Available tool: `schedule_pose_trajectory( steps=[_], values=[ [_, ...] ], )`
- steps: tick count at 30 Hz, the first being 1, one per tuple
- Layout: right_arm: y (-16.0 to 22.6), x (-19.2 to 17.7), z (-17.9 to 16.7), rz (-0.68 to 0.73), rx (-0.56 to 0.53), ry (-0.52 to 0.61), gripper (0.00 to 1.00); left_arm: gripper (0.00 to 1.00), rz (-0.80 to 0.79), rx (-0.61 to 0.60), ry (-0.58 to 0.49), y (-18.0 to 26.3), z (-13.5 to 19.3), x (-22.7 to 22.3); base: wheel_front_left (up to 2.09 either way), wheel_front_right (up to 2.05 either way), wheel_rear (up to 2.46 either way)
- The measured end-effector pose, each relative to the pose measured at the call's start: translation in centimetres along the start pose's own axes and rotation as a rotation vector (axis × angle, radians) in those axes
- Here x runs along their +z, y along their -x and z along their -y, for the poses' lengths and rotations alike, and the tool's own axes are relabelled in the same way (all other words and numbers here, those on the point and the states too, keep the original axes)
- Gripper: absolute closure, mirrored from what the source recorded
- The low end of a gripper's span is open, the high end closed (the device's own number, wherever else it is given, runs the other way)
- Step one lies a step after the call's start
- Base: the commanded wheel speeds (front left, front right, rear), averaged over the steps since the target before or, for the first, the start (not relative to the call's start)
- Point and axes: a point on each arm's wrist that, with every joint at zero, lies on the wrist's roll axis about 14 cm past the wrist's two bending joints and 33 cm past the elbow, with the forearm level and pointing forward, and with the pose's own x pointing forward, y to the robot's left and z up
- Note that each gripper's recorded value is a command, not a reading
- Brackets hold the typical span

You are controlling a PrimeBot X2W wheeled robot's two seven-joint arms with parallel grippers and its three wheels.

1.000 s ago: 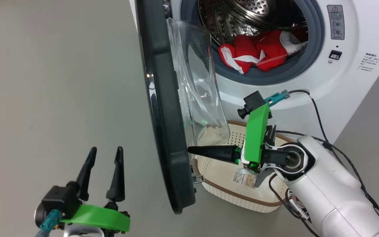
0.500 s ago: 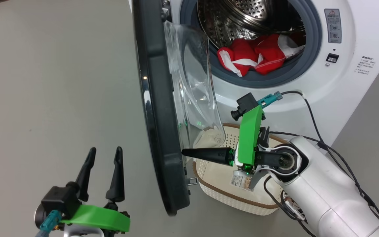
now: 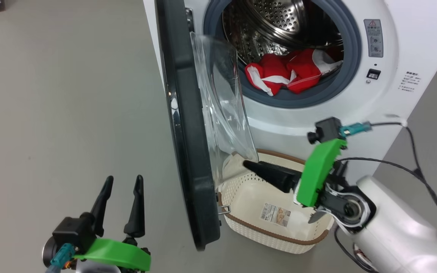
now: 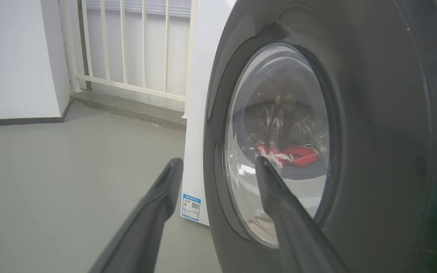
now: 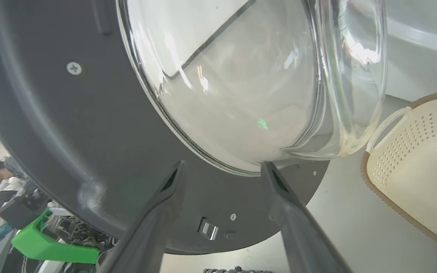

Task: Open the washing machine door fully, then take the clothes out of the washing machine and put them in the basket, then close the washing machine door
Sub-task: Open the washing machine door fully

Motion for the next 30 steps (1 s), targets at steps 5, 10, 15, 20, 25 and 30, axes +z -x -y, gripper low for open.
schedule_pose_trajectory(
  steps=[5,10,15,20,25,30],
  values=[
    [2.1,2.3,2.4,0.197,-0.107,0.174,0.0,0.0,-0.009,-0.007,0.001,0.1,0.1,-0.3,0.0,0.0,0.0],
    [4.2,4.9,4.4,0.411,-0.201,0.367,0.0,0.0,-0.021,-0.025,0.003,0.0,0.6,-0.7,0.0,0.0,0.0],
    [5.8,5.1,7.2,0.49,-0.306,0.492,0.0,0.0,-0.039,-0.039,0.006,0.0,1.1,-1.4,0.0,0.0,0.0],
    [7.2,8.1,6.7,0.592,-0.354,0.594,0.0,0.0,-0.04,-0.048,0.001,-0.2,1.4,-1.5,0.0,0.0,0.0],
    [9.1,8.0,6.6,0.68,-0.408,0.664,0.0,0.0,-0.028,-0.052,0.002,-0.3,1.5,-1.1,0.0,0.0,0.0],
    [9.8,5.4,7.2,0.678,-0.455,0.679,0.0,0.0,-0.021,-0.05,0.001,-0.2,1.5,-0.8,0.0,0.0,0.0]
  ],
)
